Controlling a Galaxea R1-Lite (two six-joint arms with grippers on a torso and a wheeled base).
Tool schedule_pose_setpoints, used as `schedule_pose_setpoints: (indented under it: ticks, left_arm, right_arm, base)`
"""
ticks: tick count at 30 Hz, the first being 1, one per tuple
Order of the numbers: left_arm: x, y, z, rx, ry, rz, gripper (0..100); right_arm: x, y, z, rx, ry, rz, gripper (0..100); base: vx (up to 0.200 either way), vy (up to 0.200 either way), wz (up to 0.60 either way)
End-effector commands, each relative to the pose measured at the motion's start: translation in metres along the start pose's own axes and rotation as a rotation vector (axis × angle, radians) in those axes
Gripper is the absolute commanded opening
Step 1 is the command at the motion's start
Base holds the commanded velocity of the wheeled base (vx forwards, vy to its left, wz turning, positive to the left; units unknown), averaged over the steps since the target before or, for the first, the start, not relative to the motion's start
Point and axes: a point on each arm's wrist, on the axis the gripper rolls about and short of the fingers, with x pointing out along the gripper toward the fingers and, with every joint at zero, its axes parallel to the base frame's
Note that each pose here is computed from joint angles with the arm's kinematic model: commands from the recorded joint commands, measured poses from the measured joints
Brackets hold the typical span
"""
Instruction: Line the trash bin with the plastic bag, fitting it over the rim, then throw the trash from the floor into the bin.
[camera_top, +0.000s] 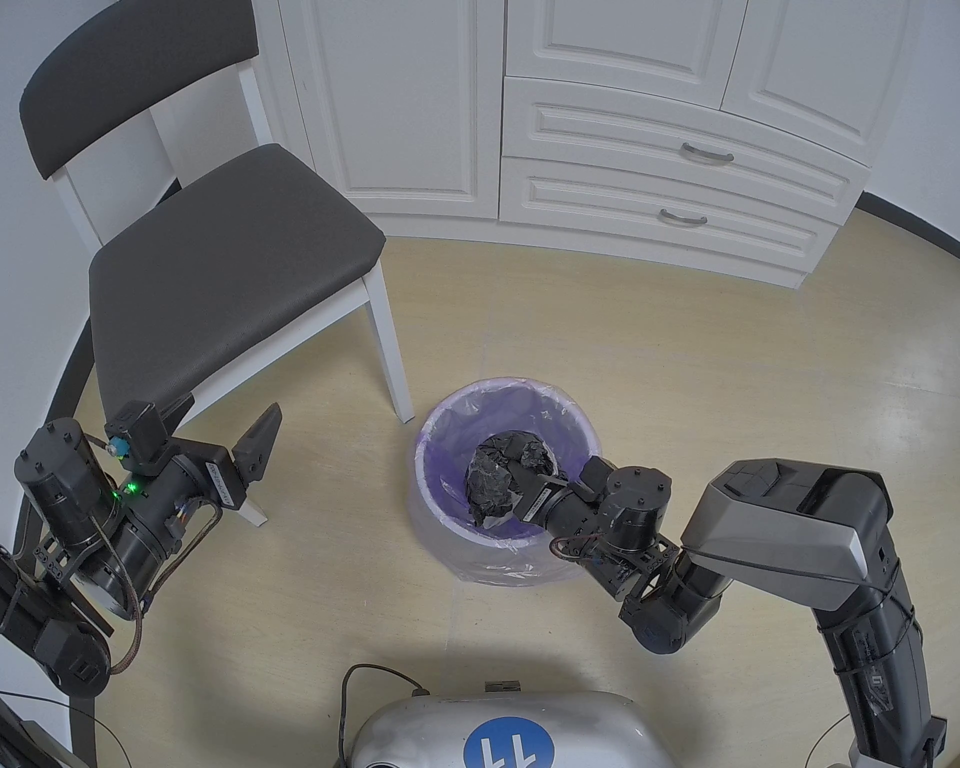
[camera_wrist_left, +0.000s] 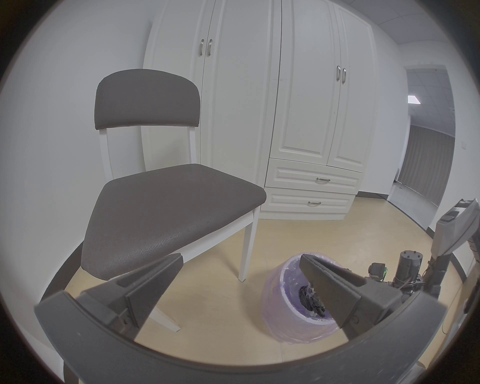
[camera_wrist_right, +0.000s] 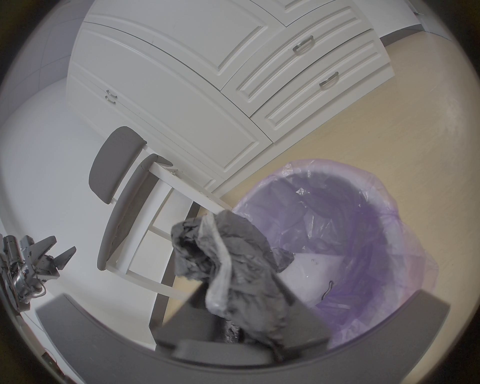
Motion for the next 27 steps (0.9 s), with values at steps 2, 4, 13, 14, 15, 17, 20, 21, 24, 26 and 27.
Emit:
schedule_pose_setpoints:
  ticks: [2,4,13,14,15,17,20,21,24,26,27]
  left_arm:
    - [0.0,0.0,0.0,0.0,-0.001,0.0,100]
    - [0.0,0.0,0.001,0.0,-0.002,0.0,100]
    - [-0.001,0.0,0.001,-0.001,-0.005,0.0,100]
    - [-0.001,0.0,0.001,-0.001,-0.005,0.0,100]
    - [-0.001,0.0,0.001,-0.001,-0.005,0.0,100]
    - [-0.001,0.0,0.001,-0.001,-0.005,0.0,100]
    - [-0.002,0.0,0.001,0.001,-0.002,-0.003,100]
    - [-0.003,-0.001,0.001,0.0,-0.004,-0.006,100]
    - [-0.004,-0.002,0.001,0.0,-0.001,-0.012,100]
    - [-0.005,-0.005,0.0,0.0,0.001,-0.024,100]
    - [-0.008,-0.007,0.001,-0.002,0.001,-0.032,100]
  right_arm:
    - [0.0,-0.002,-0.002,-0.006,0.002,-0.006,100]
    - [0.001,-0.003,-0.002,-0.008,-0.001,-0.01,100]
    - [-0.002,0.004,0.01,-0.074,-0.035,0.007,100]
    - [-0.003,0.007,0.012,-0.084,-0.039,0.009,100]
    - [-0.005,0.01,0.015,-0.095,-0.049,0.008,100]
    - [-0.009,0.019,0.025,-0.126,-0.075,0.009,100]
    - [-0.022,0.034,0.045,-0.238,-0.095,0.011,100]
    - [-0.032,0.039,0.054,-0.319,-0.094,0.006,100]
    - [-0.054,0.045,0.071,-0.465,-0.081,-0.015,100]
    - [-0.082,0.048,0.091,-0.627,-0.06,-0.053,100]
    - [-0.104,0.047,0.109,-0.728,-0.05,-0.104,100]
  base:
    - [0.0,0.0,0.0]
    - [0.0,0.0,0.0]
    - [0.0,0.0,0.0]
    - [0.0,0.0,0.0]
    - [0.0,0.0,0.0]
    - [0.0,0.0,0.0]
    - [0.0,0.0,0.0]
    - [0.0,0.0,0.0]
    - [0.0,0.0,0.0]
    - [0.0,0.0,0.0]
    - [0.0,0.0,0.0]
